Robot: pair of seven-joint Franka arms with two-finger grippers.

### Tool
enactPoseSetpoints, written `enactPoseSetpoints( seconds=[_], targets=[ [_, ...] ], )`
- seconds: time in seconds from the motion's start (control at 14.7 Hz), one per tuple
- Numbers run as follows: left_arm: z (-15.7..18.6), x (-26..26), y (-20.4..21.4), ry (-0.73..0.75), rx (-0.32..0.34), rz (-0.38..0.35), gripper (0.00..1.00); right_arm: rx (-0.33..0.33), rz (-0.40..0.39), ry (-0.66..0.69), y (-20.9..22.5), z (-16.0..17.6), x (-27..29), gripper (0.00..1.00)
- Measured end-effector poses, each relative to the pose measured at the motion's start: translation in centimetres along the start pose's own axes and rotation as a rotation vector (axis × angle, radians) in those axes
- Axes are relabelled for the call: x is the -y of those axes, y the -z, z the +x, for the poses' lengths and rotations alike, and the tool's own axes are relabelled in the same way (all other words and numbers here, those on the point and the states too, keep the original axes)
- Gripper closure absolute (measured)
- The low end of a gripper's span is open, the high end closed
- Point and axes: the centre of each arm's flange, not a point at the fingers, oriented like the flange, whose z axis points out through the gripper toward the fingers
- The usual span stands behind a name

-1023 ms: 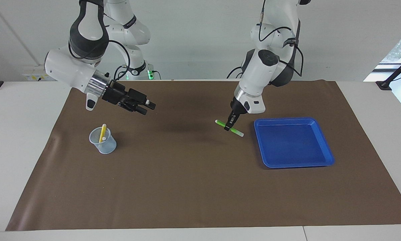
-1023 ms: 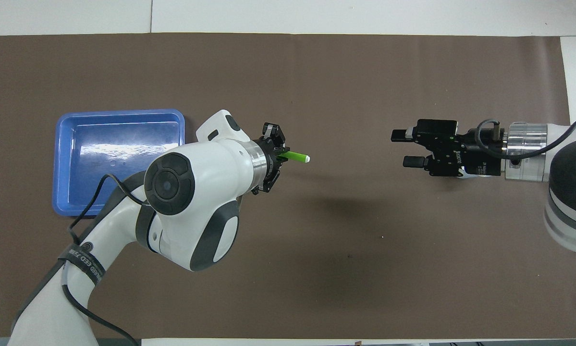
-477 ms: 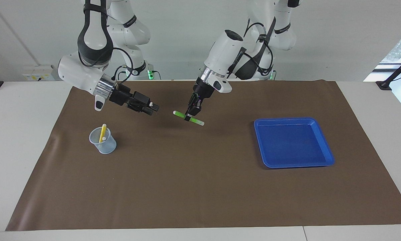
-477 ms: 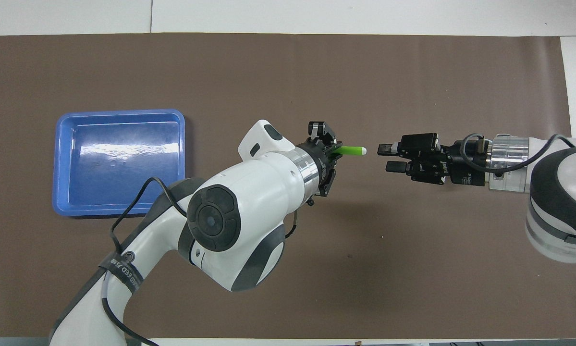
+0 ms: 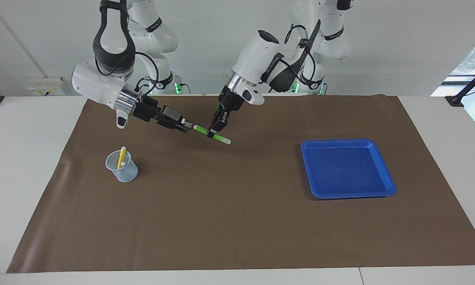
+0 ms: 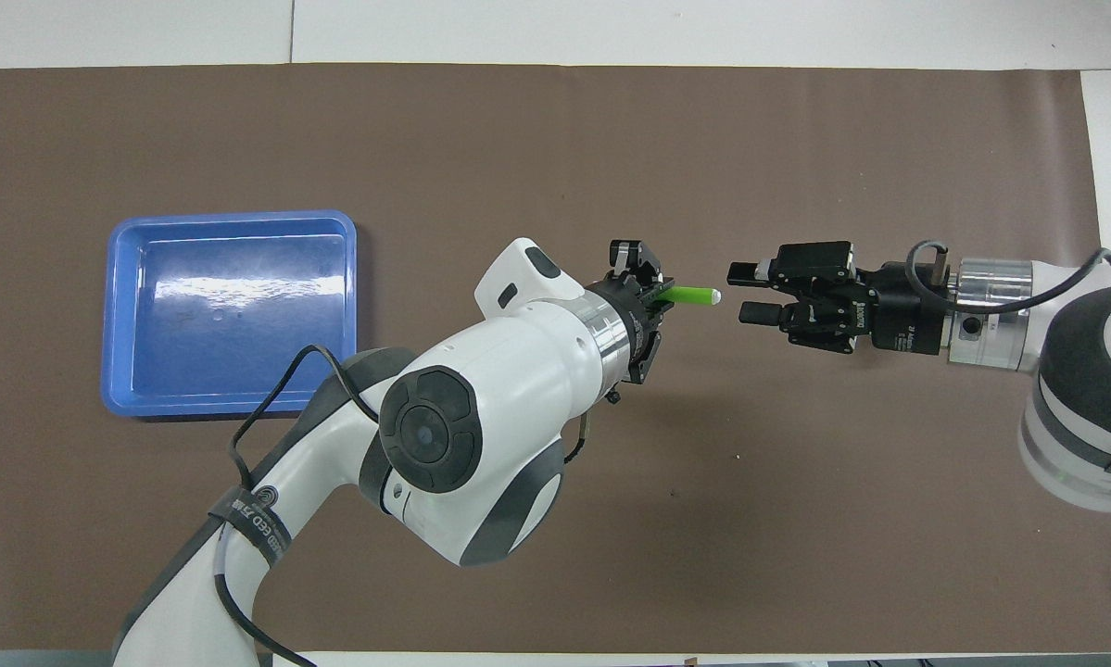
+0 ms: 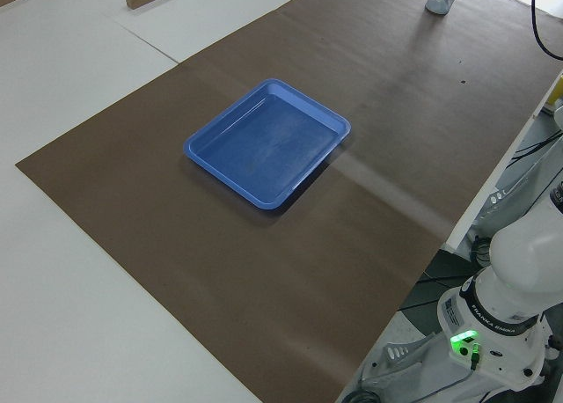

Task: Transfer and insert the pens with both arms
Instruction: 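Hand the green pen from the left gripper to the right gripper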

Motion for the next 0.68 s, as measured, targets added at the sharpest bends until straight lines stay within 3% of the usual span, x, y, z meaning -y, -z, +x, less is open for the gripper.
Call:
enactPoseSetpoints(
  seconds=[0.55,0.68],
  targets=[
    [0.0,0.0,-0.1,0.0,0.001,-0.002,0.83,0.027,-0.01,0.017,-1.5,-1.0,0.6,0.39],
    [-0.1,0.1,-0.1,-0.002,0.002,-0.001,0.83,0.026,-0.01,0.017,-1.5,-1.0,0.6,0.54]
  ],
)
